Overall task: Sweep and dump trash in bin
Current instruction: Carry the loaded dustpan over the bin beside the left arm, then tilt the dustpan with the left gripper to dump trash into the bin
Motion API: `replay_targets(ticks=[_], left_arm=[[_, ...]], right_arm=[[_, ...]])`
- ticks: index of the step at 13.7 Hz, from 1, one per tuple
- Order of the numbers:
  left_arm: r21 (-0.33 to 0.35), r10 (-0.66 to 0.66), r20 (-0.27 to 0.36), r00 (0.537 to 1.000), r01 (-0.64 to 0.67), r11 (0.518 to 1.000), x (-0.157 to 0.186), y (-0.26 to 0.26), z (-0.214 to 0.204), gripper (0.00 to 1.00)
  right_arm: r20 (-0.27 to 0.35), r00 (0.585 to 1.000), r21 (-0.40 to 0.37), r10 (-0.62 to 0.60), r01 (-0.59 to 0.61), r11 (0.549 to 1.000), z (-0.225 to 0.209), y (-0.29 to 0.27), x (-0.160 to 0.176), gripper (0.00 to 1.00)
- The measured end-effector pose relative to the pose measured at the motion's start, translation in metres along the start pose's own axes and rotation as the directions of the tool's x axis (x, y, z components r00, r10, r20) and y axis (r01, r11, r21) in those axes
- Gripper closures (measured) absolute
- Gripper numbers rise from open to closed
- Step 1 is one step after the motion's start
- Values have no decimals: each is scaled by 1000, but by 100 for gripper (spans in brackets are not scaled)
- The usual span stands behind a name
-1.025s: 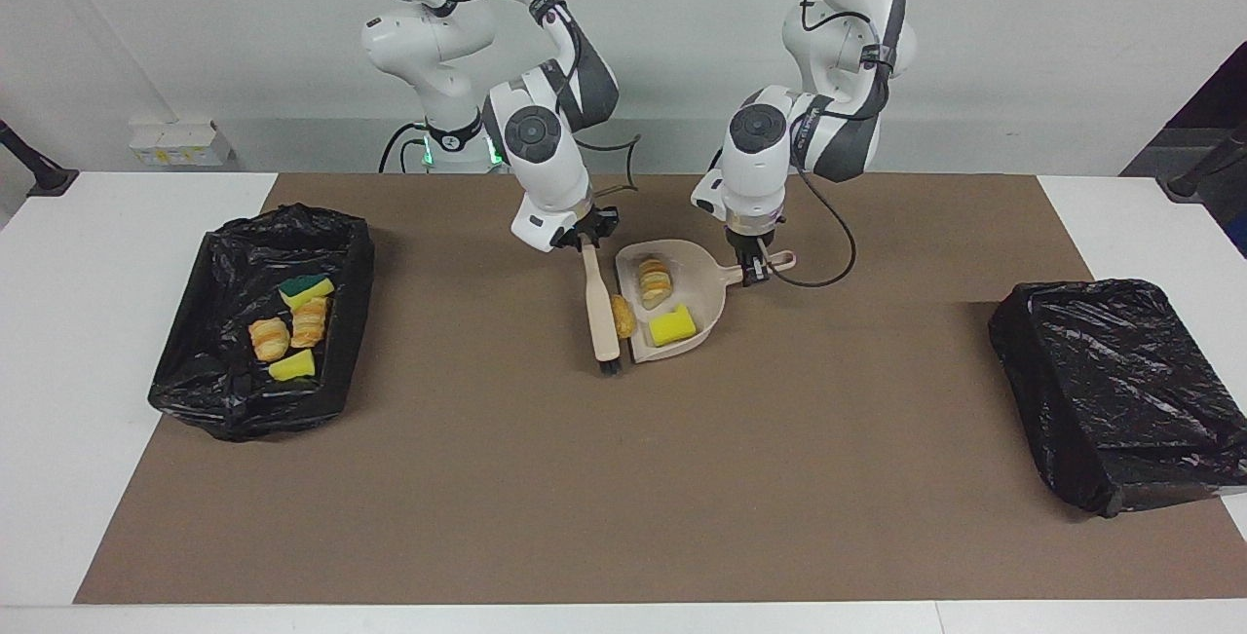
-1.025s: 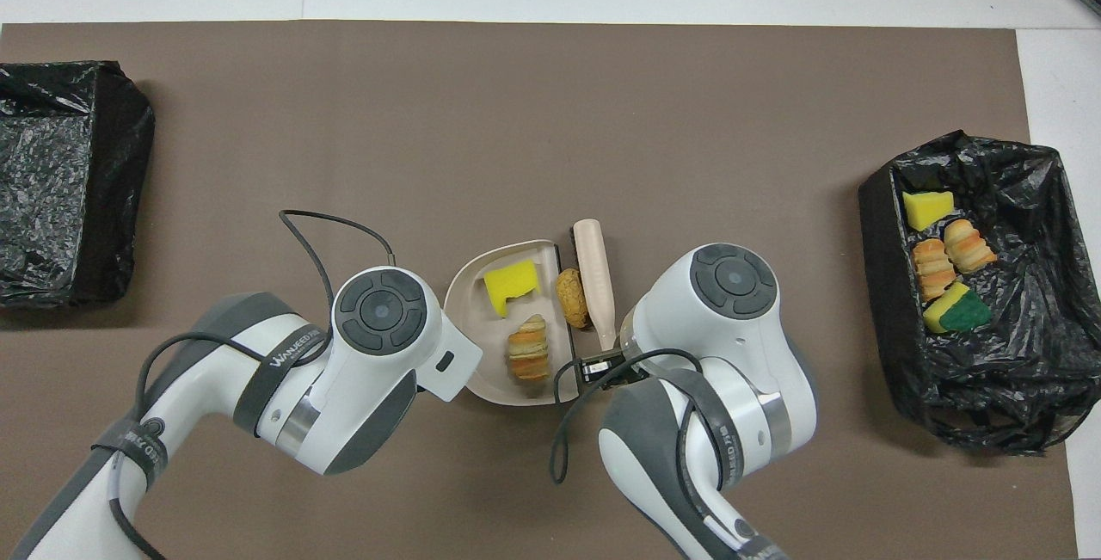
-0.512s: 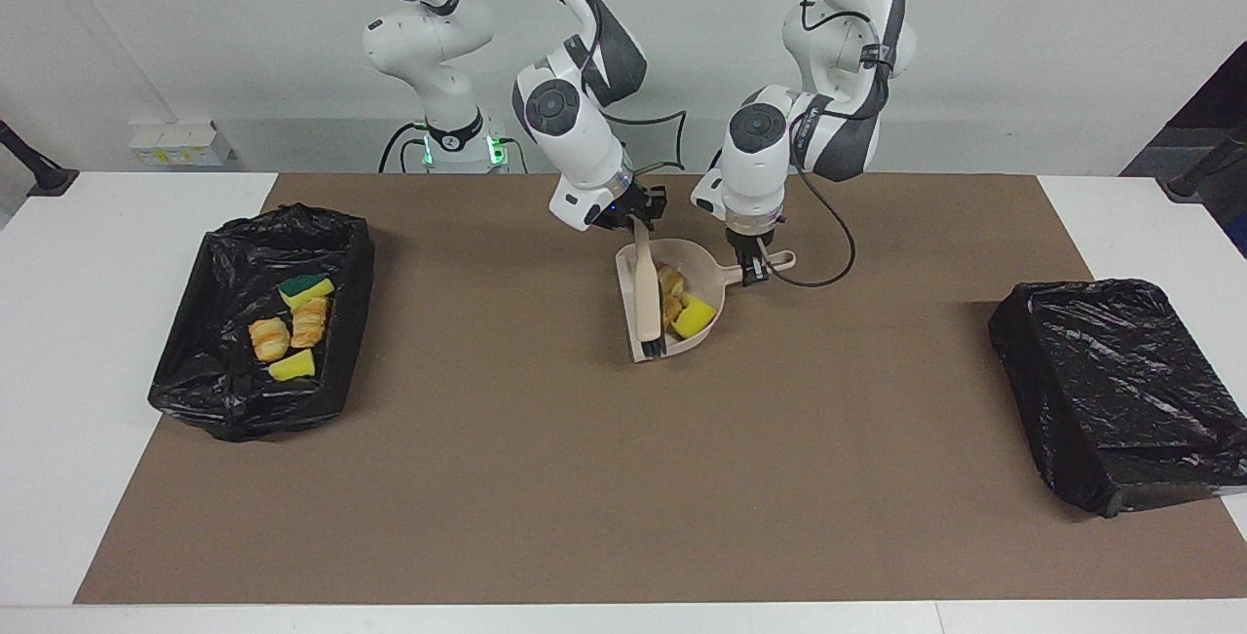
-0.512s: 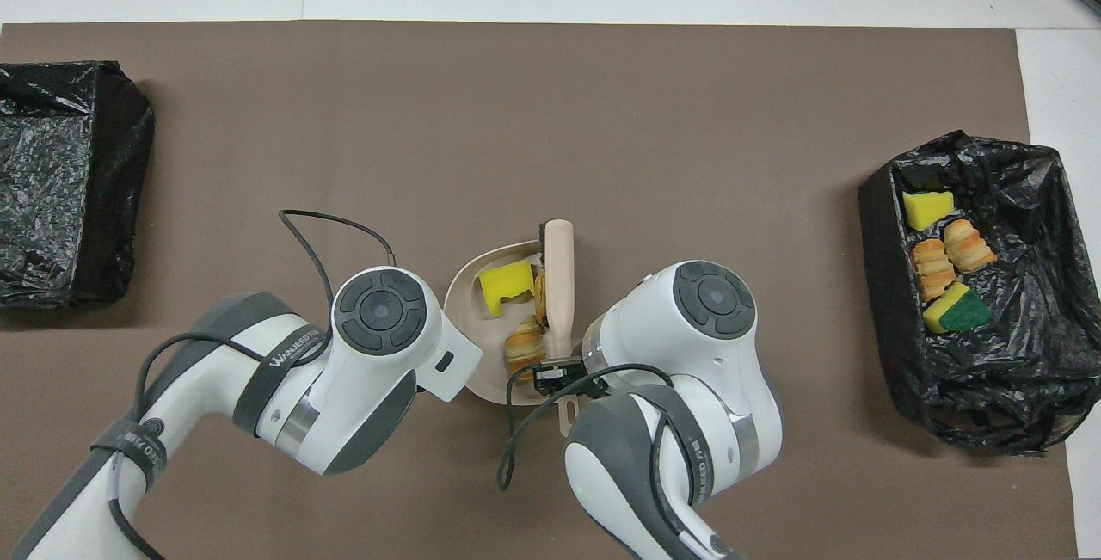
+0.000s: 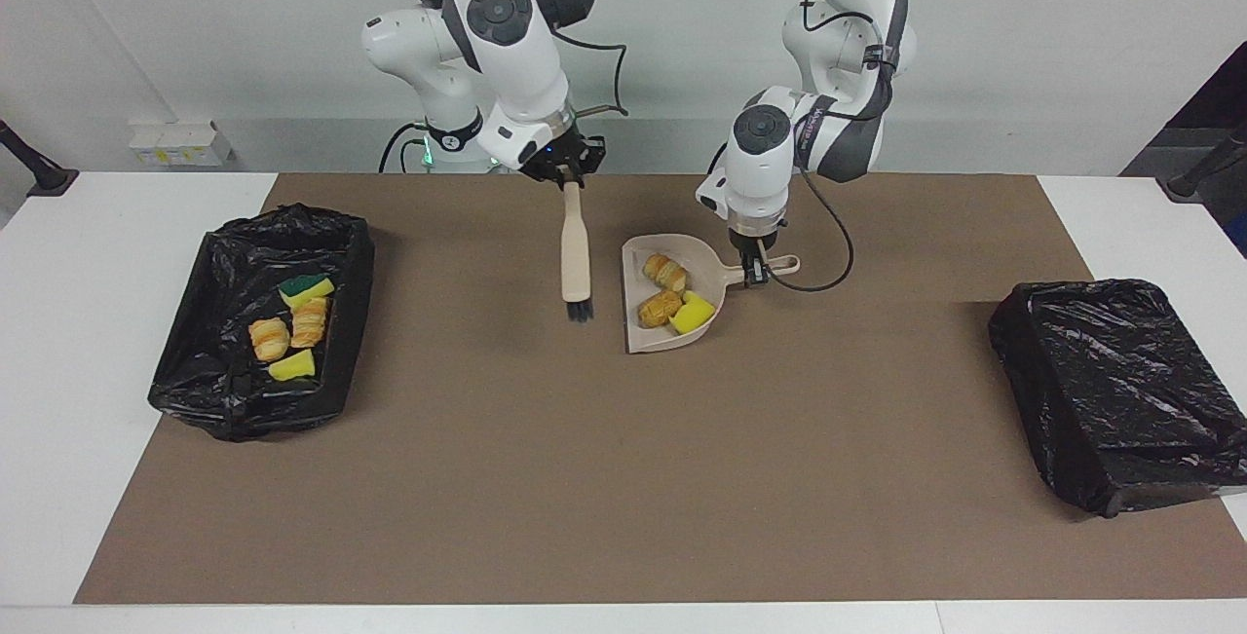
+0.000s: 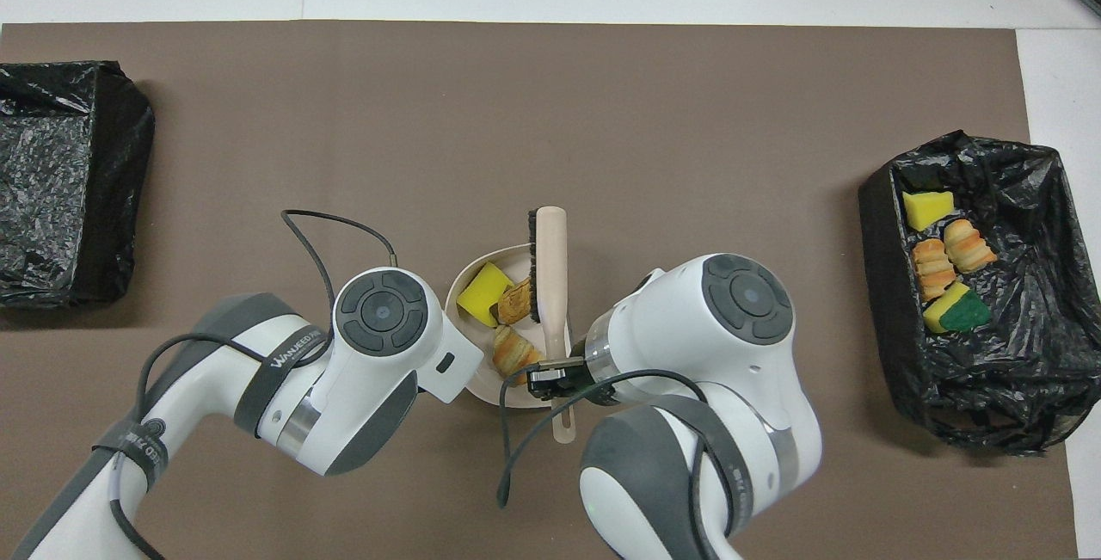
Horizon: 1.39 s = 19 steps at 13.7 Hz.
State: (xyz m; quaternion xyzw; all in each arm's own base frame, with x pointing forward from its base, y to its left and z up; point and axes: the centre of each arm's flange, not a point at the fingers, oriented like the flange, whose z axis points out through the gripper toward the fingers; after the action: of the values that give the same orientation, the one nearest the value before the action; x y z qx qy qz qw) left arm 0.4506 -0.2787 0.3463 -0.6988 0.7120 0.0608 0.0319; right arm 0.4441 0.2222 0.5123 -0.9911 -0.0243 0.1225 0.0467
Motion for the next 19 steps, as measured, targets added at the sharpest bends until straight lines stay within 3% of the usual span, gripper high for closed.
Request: replay_targets(ticks=[4,6,9,13,16,19], left_arm=[[39,42,-26,999,-41,998,-37,-21,-19,69],[72,66,-38,997,-63,995,-66,-34,-37,69],[96,53,-53,997,-47,994,-113,-52,-54,69],[84,-37,-101,994,46,995,-205,-84,-90,69],[76,-144,-115,983,153,985,-289,-97,-109,69],[88,-212,-119,970,223,971,-373,-105,-121,69]], right_arm=[[41,999,-98,-22,26,995,-23,82,0,73],[58,998,-93,-38,43,995,-22,113,5,73],[83,995,-93,-49,57,994,-12,114,0,73],[125,991,-67,-37,46,997,15,44,-31,73],[83,996,-54,14,-9,999,65,-59,-57,73],[81,996,-45,45,-41,998,124,-127,-73,73]])
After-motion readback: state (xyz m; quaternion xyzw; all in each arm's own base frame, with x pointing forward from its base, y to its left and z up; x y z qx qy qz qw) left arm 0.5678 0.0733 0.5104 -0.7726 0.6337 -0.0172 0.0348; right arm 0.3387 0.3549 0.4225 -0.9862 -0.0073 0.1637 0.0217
